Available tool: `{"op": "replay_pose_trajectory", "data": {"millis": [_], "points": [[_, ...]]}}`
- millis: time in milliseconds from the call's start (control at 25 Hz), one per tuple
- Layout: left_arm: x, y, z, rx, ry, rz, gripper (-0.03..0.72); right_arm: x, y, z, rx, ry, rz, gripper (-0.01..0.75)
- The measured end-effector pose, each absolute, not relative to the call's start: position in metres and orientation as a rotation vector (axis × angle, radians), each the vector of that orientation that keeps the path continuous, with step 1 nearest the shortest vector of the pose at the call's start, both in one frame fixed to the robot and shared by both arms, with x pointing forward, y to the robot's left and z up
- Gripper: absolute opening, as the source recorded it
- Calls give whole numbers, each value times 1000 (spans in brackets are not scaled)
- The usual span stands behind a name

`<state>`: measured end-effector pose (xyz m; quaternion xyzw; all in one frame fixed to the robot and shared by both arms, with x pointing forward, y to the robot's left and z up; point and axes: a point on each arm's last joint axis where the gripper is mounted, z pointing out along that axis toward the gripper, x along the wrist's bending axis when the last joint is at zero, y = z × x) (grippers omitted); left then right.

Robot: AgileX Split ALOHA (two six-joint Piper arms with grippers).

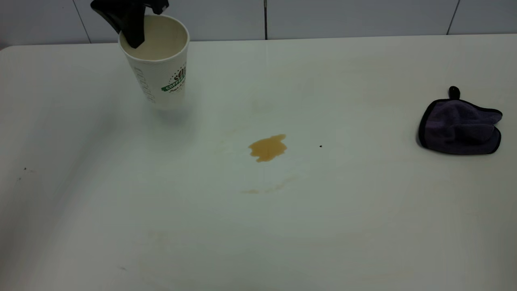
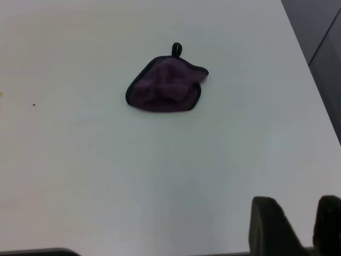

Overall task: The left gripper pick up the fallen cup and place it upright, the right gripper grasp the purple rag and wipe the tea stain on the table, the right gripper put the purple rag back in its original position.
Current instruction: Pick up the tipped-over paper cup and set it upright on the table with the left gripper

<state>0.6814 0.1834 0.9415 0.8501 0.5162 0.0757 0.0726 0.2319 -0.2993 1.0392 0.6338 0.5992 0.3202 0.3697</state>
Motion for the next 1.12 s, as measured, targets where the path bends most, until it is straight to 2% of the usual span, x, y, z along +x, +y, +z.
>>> {"op": "replay_pose_trajectory", "data": {"millis": [200,480,680,1000,1120], "points": [[689,202,918,2461,1633,94,-20,232,-299,1039,1627,1538,823,237],[694,200,884,2448,1659,48,-13,232,-299,1039,1627,1538,823,239],[697,199,876,2426,1661,59,11,232,-299,1039,1627,1538,824,239],[700,198,868,2410,1657,86,119,232,-299,1039,1627,1538,824,239],[699,198,861,2418,1664,72,181,232,-299,1039,1627,1538,824,239]]}}
